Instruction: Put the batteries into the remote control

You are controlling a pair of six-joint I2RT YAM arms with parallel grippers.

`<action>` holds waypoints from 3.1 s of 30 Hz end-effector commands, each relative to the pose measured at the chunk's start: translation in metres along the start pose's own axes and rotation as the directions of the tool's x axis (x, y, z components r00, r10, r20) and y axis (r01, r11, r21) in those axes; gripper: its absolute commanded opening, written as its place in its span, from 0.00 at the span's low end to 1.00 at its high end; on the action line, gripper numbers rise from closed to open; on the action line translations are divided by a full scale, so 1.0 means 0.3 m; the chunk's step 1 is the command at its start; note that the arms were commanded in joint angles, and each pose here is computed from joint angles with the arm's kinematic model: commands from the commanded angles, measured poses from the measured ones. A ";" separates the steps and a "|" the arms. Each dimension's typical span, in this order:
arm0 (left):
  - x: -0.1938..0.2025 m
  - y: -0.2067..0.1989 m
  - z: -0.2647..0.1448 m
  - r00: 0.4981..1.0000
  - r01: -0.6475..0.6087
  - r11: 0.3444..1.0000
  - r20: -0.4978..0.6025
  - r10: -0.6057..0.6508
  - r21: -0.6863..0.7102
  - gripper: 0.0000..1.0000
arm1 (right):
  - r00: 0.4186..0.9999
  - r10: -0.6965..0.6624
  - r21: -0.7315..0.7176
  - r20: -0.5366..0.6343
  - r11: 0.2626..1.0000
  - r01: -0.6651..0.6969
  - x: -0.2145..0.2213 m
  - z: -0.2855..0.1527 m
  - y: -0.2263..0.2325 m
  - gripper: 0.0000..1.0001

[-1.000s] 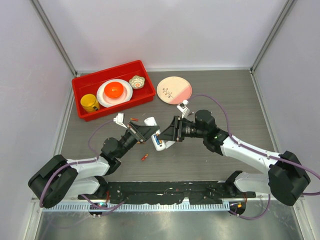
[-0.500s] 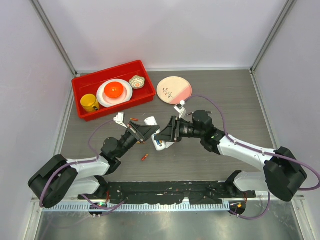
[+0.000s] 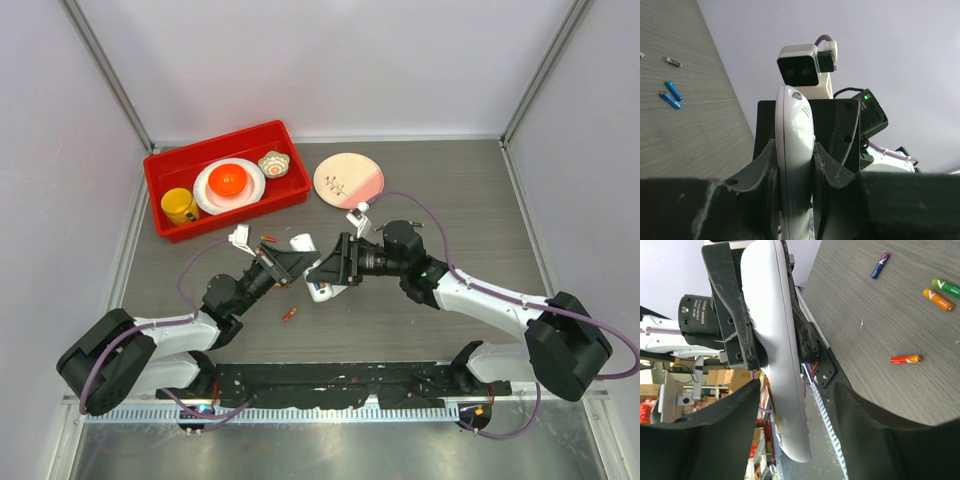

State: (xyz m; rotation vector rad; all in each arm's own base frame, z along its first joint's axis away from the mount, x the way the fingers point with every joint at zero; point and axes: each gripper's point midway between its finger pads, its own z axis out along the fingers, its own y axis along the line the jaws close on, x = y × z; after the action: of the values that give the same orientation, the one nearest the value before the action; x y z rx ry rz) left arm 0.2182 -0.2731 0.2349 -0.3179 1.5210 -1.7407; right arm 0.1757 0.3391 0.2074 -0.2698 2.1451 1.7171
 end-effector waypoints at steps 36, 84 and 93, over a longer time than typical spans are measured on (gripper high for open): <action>-0.082 -0.092 -0.300 0.977 -0.169 0.986 0.136 0.165 0.012 0.00 | 0.932 -0.241 0.696 -0.271 0.620 0.363 0.107 -0.042 -0.578 0.19; -0.044 -0.079 -0.228 0.982 -0.186 0.983 0.050 0.185 0.012 0.00 | 0.876 -0.346 0.757 -0.336 0.454 0.470 -0.125 -0.053 -0.644 0.63; -0.046 -0.086 -0.235 0.981 -0.186 0.982 0.054 0.185 0.016 0.00 | 0.873 -0.306 0.751 -0.379 0.450 0.484 -0.104 -0.032 -0.704 0.63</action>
State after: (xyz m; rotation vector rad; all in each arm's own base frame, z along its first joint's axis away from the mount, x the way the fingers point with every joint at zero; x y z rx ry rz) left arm 0.1758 -0.2156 0.2199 -0.2397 1.5376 -1.5562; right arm 0.2694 0.2676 0.0218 -0.5943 2.5329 0.2693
